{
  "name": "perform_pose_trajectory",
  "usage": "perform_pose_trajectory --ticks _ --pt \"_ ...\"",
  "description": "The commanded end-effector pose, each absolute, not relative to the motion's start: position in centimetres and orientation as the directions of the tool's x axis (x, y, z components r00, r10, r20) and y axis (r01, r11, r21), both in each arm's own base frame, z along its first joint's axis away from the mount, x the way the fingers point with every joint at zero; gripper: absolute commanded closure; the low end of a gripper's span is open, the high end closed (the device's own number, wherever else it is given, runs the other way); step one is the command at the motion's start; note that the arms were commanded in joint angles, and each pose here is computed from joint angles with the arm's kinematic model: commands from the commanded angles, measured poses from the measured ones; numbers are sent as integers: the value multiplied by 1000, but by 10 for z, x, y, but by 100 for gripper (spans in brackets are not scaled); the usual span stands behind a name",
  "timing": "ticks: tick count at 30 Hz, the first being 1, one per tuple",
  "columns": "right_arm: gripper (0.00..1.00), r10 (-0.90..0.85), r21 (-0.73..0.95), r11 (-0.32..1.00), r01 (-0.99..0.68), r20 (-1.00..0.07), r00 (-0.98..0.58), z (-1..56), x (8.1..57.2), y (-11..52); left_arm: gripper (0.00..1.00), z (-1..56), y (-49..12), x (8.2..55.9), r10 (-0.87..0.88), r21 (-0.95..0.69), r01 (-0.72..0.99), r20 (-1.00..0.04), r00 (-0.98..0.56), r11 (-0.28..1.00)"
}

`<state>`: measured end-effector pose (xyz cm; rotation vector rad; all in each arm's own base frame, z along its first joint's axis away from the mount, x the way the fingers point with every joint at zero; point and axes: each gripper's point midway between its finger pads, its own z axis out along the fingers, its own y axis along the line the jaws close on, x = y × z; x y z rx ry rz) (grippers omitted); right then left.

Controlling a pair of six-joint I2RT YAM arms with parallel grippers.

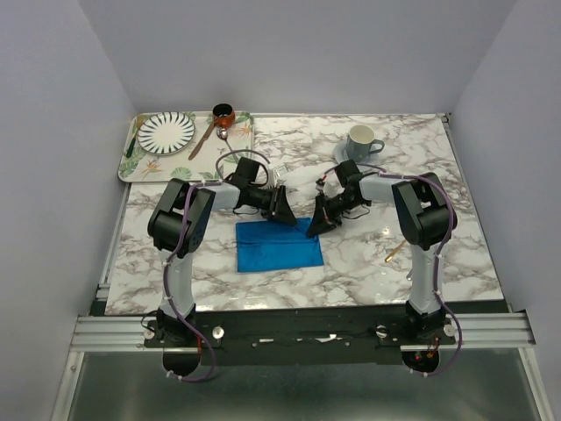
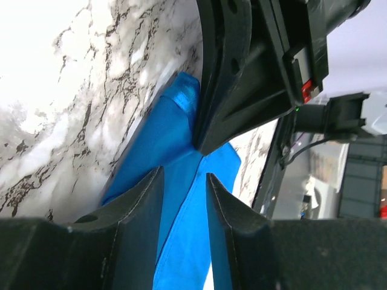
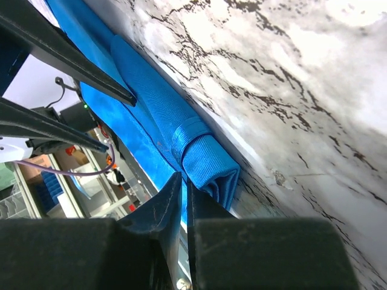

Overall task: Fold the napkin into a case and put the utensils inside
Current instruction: Smooth out the 2/3-rectangle-folded napkin at the center of the board.

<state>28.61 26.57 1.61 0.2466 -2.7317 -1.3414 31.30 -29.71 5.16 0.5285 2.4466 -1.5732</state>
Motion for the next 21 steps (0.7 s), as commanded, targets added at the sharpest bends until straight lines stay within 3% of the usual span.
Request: perform_pose_trajectory --ticks 1,4,9,15,17,18,20,21 --pt "84 -165 635 768 -81 75 -983 -30 272 234 58 56 -299 320 105 -875 327 -311 -945 357" --pt "84 -163 619 780 -85 70 -984 -31 271 231 58 31 -281 322 50 -889 236 -235 -971 392" --pt "85 -160 595 800 -79 84 -984 -37 267 226 58 5 -243 314 47 -878 197 -196 -979 436" --pt "86 -151 574 816 -71 93 -984 -40 266 222 54 4 -191 308 8 -882 146 -159 -987 447" --pt "86 -147 573 817 -66 96 -985 -40 266 222 54 8 -180 309 21 -883 182 -192 -981 432" --pt "86 -149 571 818 -68 97 -984 -41 265 222 53 9 -169 302 14 -888 129 -137 -990 442" --pt "86 -145 571 819 -64 98 -985 -40 265 221 53 10 -158 303 74 -866 224 -214 -974 447" --pt "86 -145 568 821 -63 100 -984 -41 264 220 53 11 -154 289 98 -875 184 -157 -983 447"
